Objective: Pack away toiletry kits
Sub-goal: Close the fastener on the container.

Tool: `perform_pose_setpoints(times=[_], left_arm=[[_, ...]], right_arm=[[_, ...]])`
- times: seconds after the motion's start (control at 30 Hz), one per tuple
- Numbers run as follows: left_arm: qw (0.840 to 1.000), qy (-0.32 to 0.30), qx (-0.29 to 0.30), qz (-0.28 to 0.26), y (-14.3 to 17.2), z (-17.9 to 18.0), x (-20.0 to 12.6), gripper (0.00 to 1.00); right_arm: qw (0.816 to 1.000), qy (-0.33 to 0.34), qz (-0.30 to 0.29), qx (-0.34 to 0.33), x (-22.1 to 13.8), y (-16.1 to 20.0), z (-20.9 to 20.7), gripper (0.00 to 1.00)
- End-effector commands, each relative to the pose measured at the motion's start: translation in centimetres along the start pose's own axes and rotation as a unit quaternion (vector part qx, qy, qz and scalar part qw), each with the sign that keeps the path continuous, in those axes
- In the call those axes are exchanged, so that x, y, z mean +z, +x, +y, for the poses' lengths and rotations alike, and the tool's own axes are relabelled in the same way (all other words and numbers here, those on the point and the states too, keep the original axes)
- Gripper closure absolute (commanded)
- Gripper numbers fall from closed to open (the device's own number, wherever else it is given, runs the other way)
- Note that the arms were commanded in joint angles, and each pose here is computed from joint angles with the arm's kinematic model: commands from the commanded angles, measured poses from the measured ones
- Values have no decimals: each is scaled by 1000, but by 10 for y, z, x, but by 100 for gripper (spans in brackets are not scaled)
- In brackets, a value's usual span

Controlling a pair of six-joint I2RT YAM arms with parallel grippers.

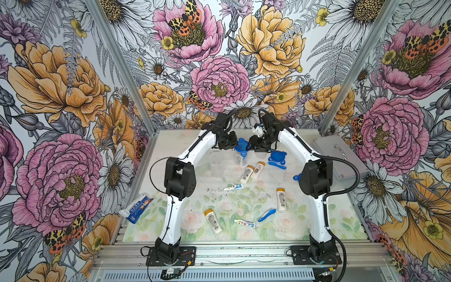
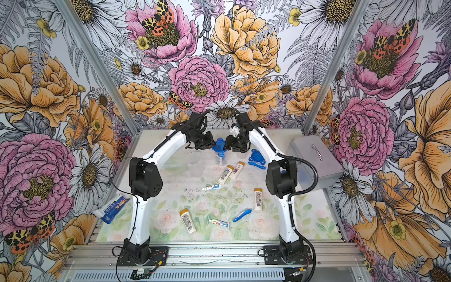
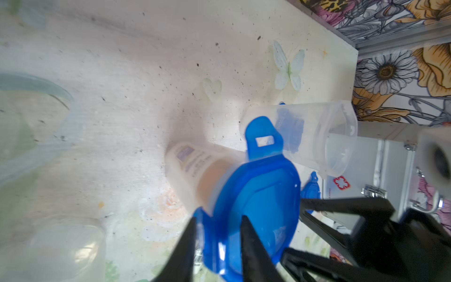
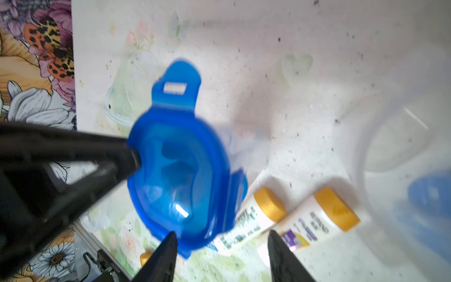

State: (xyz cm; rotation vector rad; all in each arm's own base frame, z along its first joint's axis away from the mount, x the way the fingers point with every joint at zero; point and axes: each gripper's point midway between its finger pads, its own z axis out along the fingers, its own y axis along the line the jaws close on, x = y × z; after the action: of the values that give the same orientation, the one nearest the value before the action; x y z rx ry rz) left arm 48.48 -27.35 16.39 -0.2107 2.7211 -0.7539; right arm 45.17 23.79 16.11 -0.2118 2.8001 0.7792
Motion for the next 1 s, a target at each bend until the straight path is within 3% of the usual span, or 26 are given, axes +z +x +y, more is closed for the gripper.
perform_pose_setpoints(times=[0.0,0.47,0.97], left_arm=[[999,-8,27,-40,-24,-1,-19,98],[998,-2,61,-34,-33,-10,20,100],[996,-13,84,-1,8,-15,12,100]], right_arm=[[1000,21,-13,-14,-25,15,9,46],[998,54,-21,-6,-6,-8,-12,48],[999,29,-29,-8,18,-36,-12,48]])
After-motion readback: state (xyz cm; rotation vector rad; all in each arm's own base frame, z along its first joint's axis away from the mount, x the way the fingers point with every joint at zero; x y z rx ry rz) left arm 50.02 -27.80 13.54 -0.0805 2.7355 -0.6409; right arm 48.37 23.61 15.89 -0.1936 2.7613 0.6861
